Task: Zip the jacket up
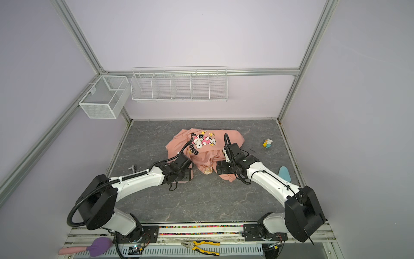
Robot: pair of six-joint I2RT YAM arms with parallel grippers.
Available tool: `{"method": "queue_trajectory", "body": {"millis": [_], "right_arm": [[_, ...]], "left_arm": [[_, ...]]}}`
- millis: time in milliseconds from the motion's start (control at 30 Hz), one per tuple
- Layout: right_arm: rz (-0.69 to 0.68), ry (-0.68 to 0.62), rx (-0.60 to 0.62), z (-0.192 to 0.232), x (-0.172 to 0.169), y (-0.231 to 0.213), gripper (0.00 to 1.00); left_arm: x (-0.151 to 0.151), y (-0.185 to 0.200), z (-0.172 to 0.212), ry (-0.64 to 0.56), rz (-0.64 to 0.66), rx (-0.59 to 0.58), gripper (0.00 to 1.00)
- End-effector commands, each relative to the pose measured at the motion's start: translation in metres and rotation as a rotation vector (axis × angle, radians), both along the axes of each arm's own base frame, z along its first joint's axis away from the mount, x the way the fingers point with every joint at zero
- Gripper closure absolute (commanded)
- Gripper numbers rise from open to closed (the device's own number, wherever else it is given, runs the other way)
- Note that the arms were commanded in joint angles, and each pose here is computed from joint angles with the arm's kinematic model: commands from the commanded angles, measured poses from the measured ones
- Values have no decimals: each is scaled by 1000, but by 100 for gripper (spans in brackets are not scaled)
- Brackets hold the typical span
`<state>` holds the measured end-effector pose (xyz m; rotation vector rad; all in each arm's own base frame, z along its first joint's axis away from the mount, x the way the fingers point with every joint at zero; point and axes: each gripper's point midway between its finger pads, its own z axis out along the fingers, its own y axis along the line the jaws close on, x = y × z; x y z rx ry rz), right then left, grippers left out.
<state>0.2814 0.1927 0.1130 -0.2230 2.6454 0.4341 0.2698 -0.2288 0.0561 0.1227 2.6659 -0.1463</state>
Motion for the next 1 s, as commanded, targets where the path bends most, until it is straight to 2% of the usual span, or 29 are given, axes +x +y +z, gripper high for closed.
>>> {"method": "queue_trajectory", "body": {"millis": [0,133,200,433,533,667,733,833,967], "right_arm": [[-21,6,-21,-5,-6,-6,13],[-26,5,-18,-6,-6,-6,13],[-24,8,-13,-6,-5,-4,13],[-15,12,-1,-3,-3,1,20],[-14,17,4,-3,-1,4,25],[-27,17,5,-3,2,5,41],[-37,15,6,-2,4,5,43],[-47,15,-5,1,8,5,41],[-56,12,-23,6,14,5,21]], "left_arm": [[8,-11,7,-8,-15,-2,56],[12,-17,16,-24,-38,-14,89],[14,-21,23,-34,-53,-20,100],[19,-27,71,-111,-86,-80,100],[20,-28,103,-165,-108,-117,100],[21,-30,146,-249,-144,-163,100],[21,-29,168,-290,-157,-182,100],[21,-26,199,-353,-169,-207,100],[19,-20,243,-453,-173,-255,100]]}}
